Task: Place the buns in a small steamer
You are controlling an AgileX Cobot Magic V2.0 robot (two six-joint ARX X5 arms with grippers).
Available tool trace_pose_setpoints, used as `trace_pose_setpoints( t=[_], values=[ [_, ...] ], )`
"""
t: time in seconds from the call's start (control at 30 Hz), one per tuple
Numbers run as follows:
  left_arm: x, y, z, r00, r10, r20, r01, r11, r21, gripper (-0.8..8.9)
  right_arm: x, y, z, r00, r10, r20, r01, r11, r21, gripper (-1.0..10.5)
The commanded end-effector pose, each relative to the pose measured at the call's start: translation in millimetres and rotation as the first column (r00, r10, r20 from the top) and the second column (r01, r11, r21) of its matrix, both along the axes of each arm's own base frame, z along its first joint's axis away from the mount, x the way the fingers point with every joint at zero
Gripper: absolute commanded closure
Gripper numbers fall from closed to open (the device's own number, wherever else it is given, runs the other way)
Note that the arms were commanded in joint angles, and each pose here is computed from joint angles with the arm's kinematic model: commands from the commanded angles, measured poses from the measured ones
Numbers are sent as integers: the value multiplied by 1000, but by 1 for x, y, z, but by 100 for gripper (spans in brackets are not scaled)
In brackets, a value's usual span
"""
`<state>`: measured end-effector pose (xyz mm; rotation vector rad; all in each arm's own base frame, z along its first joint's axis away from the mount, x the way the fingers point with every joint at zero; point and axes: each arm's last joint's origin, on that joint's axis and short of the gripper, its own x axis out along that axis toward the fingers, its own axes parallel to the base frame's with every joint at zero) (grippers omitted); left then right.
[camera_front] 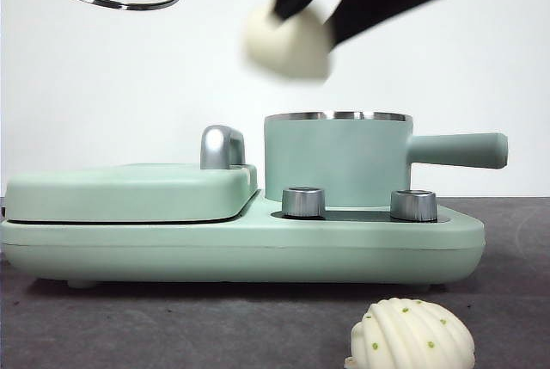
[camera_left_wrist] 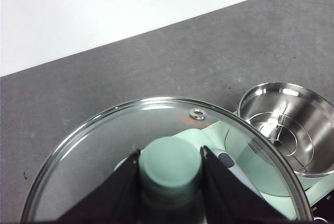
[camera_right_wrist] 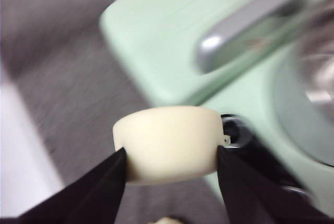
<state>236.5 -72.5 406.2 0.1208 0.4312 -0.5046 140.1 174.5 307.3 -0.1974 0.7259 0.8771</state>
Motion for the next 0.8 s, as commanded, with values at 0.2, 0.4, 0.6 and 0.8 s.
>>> trace_pose_setpoints(
  t=[0.2,0.4,0.6,0.8],
  values=[
    [-1,0,11,998,-12,55,13,1000,-12,803,53,-23,39,978,-200,64,198,979,38,693],
    [-2,0,11,999,-13,48,13,1000,-11,803,109,-22,38,976,-217,37,215,976,42,693],
    [-2,0,9,999,-13,32,13,1000,-7,803,159,-3,13,975,-220,-27,221,975,8,693],
    [-2,0,9,999,-13,30,13,1000,-6,802,184,10,-20,972,-223,-79,221,974,-43,693]
  ],
)
